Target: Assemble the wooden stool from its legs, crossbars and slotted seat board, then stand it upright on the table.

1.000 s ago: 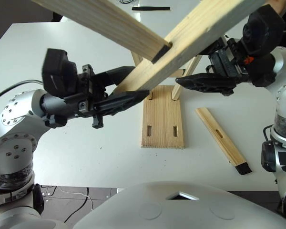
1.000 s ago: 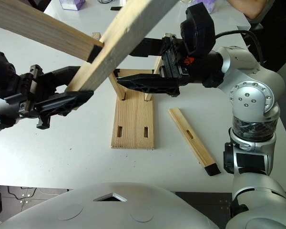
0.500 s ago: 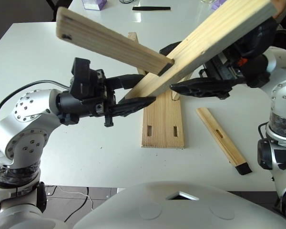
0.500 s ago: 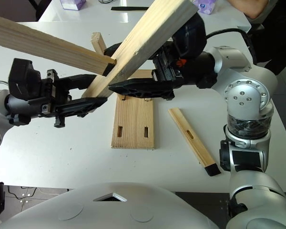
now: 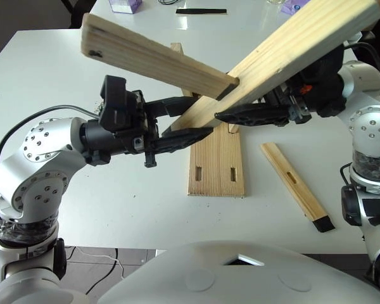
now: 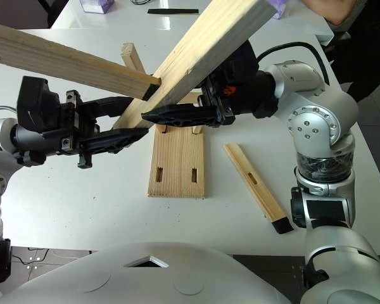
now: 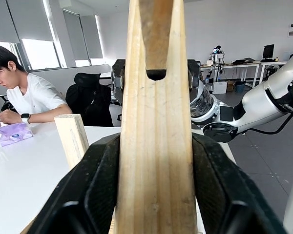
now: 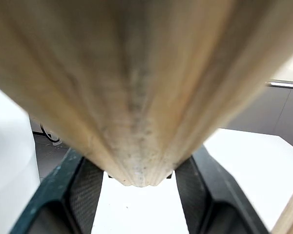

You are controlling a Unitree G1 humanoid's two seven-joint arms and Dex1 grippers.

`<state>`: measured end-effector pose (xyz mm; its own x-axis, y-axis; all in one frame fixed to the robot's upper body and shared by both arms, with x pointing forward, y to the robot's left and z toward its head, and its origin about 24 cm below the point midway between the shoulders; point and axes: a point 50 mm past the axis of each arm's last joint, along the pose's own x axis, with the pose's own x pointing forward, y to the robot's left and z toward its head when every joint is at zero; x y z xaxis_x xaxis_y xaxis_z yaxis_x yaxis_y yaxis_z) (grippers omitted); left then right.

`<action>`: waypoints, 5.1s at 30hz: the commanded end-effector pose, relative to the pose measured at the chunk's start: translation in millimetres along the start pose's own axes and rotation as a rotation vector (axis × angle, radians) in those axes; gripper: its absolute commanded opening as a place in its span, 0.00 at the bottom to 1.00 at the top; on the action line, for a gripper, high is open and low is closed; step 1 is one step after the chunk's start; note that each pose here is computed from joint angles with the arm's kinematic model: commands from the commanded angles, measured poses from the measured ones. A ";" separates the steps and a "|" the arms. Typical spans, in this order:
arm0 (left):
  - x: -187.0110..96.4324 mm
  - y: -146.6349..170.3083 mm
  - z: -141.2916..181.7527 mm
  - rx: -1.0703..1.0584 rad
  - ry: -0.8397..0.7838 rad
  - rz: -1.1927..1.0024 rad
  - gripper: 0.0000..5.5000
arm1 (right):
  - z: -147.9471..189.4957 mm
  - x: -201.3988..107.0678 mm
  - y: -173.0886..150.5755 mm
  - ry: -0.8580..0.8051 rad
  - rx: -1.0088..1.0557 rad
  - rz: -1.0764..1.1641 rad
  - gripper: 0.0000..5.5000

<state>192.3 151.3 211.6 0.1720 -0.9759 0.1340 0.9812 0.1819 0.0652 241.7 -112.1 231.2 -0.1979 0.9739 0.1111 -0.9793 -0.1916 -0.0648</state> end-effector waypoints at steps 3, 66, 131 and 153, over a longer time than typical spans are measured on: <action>-0.8 7.5 -13.5 0.019 0.091 0.054 0.56 | 10.8 -6.1 -4.0 -0.023 -0.022 -0.052 0.37; -62.9 -12.8 -114.3 -0.013 0.489 0.345 0.60 | -137.3 -72.1 55.9 0.645 0.133 -0.186 0.37; -70.0 -35.4 -134.2 -0.025 0.532 0.584 0.60 | -183.7 -181.9 146.0 1.126 0.472 -0.921 0.70; -68.4 -24.5 -134.8 -0.001 0.536 0.539 0.60 | -129.2 -219.1 101.1 0.929 0.340 -0.687 0.70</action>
<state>169.5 195.8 67.8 0.6500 -0.6797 -0.3398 0.7458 0.6564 0.1136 194.5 -329.3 68.3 0.3542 0.5538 -0.7535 -0.8397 0.5430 0.0043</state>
